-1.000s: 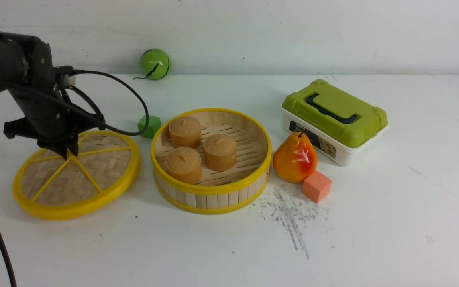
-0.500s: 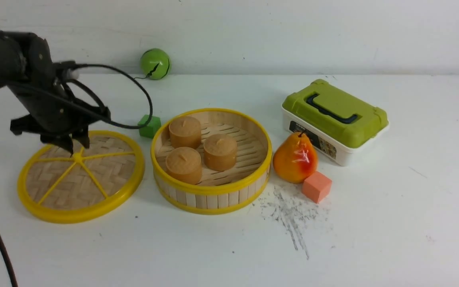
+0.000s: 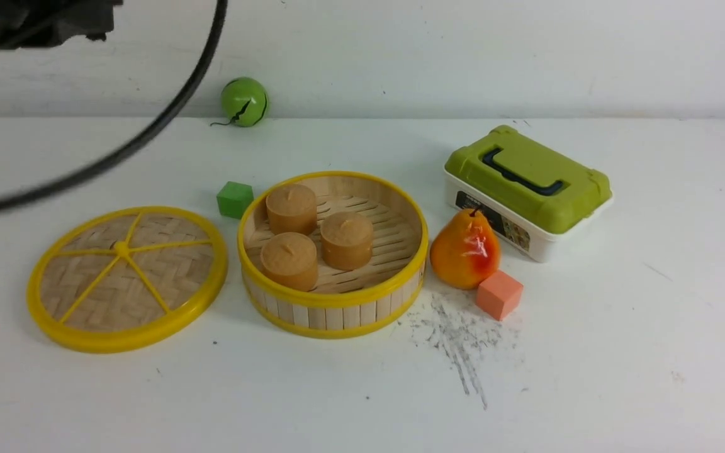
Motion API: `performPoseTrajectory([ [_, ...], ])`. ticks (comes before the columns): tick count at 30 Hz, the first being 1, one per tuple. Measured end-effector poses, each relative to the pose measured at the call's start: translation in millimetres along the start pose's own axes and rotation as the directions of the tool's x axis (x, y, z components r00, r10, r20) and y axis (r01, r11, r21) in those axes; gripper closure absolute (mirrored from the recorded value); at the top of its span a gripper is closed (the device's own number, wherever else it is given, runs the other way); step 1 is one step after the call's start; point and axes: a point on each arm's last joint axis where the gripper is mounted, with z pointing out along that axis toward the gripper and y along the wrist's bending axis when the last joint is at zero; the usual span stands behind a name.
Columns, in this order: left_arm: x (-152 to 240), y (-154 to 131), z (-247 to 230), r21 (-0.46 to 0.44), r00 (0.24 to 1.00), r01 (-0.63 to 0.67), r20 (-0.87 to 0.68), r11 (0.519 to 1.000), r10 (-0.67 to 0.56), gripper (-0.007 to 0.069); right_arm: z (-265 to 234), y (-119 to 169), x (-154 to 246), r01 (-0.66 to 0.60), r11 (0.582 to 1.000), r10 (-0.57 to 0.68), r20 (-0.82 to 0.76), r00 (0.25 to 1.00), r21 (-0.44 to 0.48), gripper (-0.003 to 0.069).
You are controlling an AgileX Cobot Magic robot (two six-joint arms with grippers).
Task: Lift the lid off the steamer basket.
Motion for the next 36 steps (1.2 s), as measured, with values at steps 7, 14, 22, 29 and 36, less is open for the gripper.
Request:
performPoseTrajectory([
  [7,64,1,-37,0.030,0.997,0.073,0.031,0.997,-0.074,0.0638,0,0,0,0.000,1.000,0.000,0.000,1.000,0.000,0.0419],
  [14,122,5,-45,0.033,0.989,0.126,-0.086,0.991,-0.123,0.0638,0,0,0,0.000,1.000,0.000,0.000,1.000,0.000,0.0419],
  [22,147,8,-46,0.018,0.985,0.094,-0.150,0.995,-0.090,0.0638,0,0,0,0.000,1.000,0.000,0.000,1.000,0.000,0.0419],
  [29,179,14,-95,-0.039,0.992,-0.102,0.074,0.994,0.105,0.0638,0,0,0,0.000,1.000,0.000,0.000,1.000,0.000,0.0419],
  [36,232,28,-108,-0.173,0.854,-0.199,0.452,0.965,0.257,0.0638,0,0,0,0.000,1.000,0.000,0.000,1.000,0.000,0.0419],
])
